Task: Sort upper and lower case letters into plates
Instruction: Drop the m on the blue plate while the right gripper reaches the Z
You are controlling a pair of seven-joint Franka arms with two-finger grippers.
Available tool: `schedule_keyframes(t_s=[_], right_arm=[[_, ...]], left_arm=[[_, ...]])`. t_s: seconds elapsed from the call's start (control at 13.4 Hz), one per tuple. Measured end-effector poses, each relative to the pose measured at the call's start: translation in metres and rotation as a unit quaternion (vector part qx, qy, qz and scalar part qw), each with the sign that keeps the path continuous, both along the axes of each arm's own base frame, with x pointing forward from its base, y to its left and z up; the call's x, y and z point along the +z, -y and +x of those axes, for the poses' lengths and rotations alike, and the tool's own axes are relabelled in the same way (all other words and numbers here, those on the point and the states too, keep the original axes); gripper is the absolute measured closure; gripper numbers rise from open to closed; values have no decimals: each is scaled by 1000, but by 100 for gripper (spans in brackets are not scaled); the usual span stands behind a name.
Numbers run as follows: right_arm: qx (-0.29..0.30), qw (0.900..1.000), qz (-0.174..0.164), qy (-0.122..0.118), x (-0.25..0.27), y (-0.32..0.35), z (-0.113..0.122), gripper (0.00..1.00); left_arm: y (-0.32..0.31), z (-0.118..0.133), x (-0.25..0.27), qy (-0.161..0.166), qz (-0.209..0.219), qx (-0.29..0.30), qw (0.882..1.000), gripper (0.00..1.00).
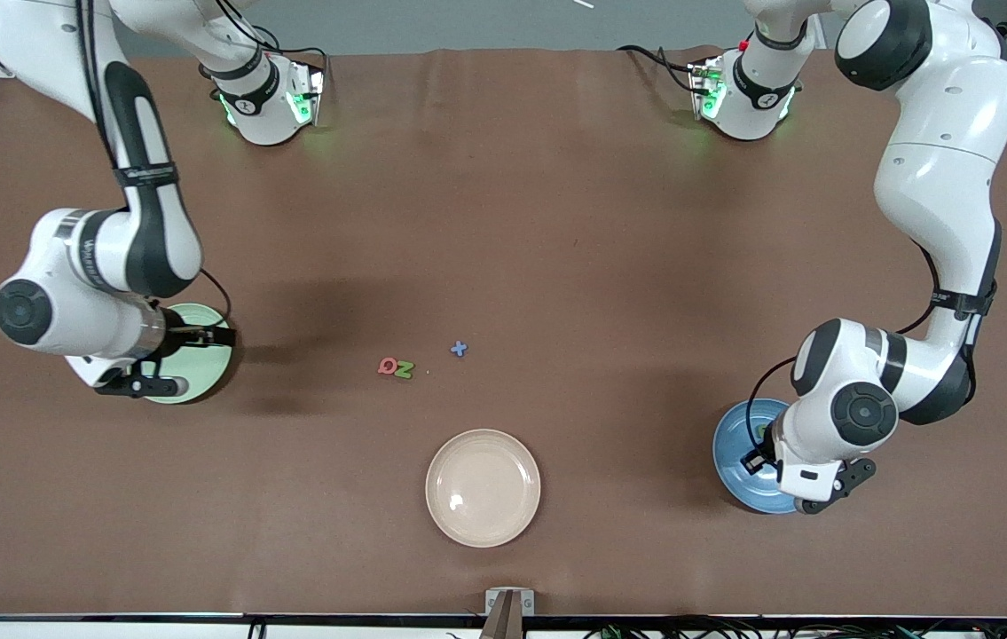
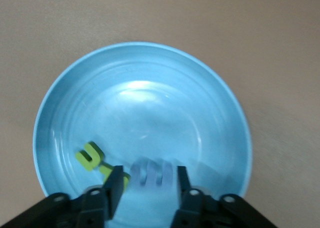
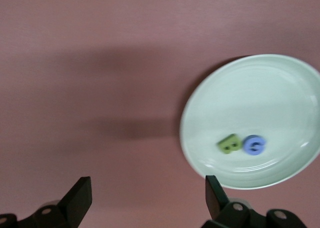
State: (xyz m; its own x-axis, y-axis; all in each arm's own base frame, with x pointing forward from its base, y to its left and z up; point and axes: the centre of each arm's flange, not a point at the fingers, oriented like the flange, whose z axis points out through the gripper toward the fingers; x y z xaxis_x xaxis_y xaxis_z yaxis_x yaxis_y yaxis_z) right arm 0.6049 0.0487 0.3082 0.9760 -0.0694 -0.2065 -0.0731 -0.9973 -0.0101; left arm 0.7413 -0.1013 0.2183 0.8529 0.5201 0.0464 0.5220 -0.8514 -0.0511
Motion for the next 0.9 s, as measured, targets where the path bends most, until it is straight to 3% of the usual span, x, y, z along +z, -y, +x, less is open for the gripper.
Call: schedule_keyframes(t_s=[0.15, 0.3, 0.67, 0.82, 0.9], right_arm=[[-17, 1000, -10, 8, 5, -54, -1, 0], [-40, 999, -7, 20, 11, -109, -5, 0], [-63, 997, -19, 48, -10, -184, -16, 0], [-64, 996, -24, 52, -24, -192, -16, 0], [-64, 996, -25, 55, -29, -194, -16, 0]], left_arm=[[12, -5, -5, -3, -7, 1, 1000, 22], [67, -17, -1, -3, -26, 21, 999, 1], [270, -93, 6, 9, -60, 82, 995, 0], [334, -129, 6, 9, -87, 103, 991, 12], [362, -147, 5, 10, -97, 116, 988, 13]])
